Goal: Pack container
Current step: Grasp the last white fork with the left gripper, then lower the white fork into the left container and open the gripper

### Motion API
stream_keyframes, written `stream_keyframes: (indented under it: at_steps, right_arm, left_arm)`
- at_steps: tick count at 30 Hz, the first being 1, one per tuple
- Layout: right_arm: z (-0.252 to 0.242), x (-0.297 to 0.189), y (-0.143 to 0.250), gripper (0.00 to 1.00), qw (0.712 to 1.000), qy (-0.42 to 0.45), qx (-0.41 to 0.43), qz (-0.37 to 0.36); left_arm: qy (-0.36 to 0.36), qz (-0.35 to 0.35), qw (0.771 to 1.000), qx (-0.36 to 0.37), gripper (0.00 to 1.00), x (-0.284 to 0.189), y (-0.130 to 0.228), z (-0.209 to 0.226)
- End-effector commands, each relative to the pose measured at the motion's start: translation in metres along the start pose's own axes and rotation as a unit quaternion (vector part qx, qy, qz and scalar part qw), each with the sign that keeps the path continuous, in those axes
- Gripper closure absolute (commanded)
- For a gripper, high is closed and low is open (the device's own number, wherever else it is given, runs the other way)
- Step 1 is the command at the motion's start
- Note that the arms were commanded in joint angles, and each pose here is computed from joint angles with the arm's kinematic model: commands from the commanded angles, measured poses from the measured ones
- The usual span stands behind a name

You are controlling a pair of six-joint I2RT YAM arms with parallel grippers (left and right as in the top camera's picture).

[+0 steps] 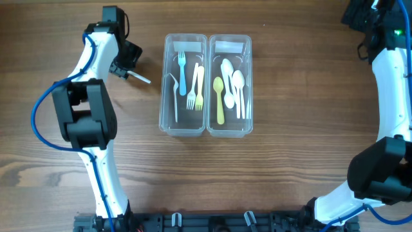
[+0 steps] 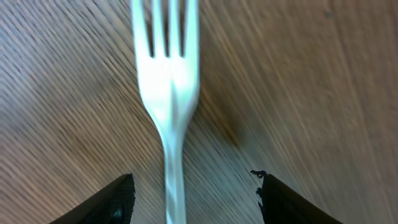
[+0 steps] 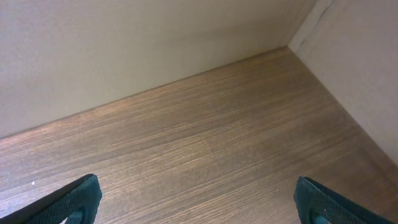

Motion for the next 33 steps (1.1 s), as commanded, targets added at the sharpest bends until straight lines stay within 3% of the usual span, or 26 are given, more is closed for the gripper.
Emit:
stream_keyframes:
  at_steps: [1,4,6,9,10,11,16,18,19,22,26,27,29,33]
  right_arm:
    - [-0.003,-0.008,-0.012,0.00,1.000,0.006,0.008,-0.017]
    - [-0.003,-0.008,-0.012,0.00,1.000,0.006,0.008,-0.017]
    - [-0.003,-0.008,-0.012,0.00,1.000,0.006,0.008,-0.017]
    - [-0.003,-0.008,-0.012,0.00,1.000,0.006,0.008,-0.017]
    - [-0.003,-0.008,-0.012,0.00,1.000,0.006,0.009,-0.017]
    - [-0.003,-0.008,-0.012,0.00,1.000,0.006,0.009,-0.017]
    - [-0.003,-0.008,-0.012,0.00,1.000,0.006,0.009,-0.017]
    - [-0.003,-0.008,-0.012,0.00,1.000,0.006,0.008,-0.017]
    - [-0.003,-0.008,-0.012,0.00,1.000,0.006,0.009,-0.017]
    - [-0.003,-0.008,-0.012,0.00,1.000,0.006,0.009,-0.017]
    - [-0.003,-0.008,-0.012,0.00,1.000,0.006,0.009,-0.017]
    - [-0.003,-0.008,-0.012,0.00,1.000,0.006,0.008,-0.017]
    - [-0.003,-0.008,-0.012,0.00,1.000,0.006,0.008,-0.017]
    - [-0.003,-0.008,-0.012,0.00,1.000,0.006,0.008,-0.017]
  left_arm:
    - [-0.019,0.013,0.999,-0.026,0.34,0.020,-0.008,0.015]
    - [-0.032,0.020,0.999,-0.026,0.42,0.030,-0.007,0.022]
    - [-0.041,0.035,0.998,-0.016,0.58,0.040,-0.001,0.026]
    - [-0.045,0.048,0.998,-0.016,0.68,0.044,0.005,0.029]
    - [-0.046,0.049,0.998,-0.015,0.79,0.044,0.005,0.029]
    - [-0.046,0.058,0.997,-0.016,0.96,0.044,0.008,0.030]
    - [-0.045,0.091,0.995,-0.019,0.96,0.040,0.020,0.031]
    - [-0.032,0.101,0.994,0.029,0.96,0.020,0.017,0.030]
    - [0.002,0.080,0.993,0.089,0.96,-0.007,0.005,0.017]
    - [0.088,-0.003,0.980,0.177,0.96,-0.093,-0.018,-0.016]
    - [0.182,-0.082,0.919,0.341,0.96,-0.188,0.007,-0.051]
    - [0.201,-0.085,0.891,0.397,0.96,-0.204,0.029,-0.060]
    - [0.210,-0.071,0.840,0.495,0.96,-0.209,0.077,-0.071]
    - [0.189,-0.023,0.771,0.607,0.96,-0.186,0.157,-0.078]
Point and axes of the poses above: each gripper's point midway between its finger pads, its own x axis out along the fingers, its own z axis along the line the jaws close on, y = z × x, the point moved 1 cm from there along -x, back along the fingers
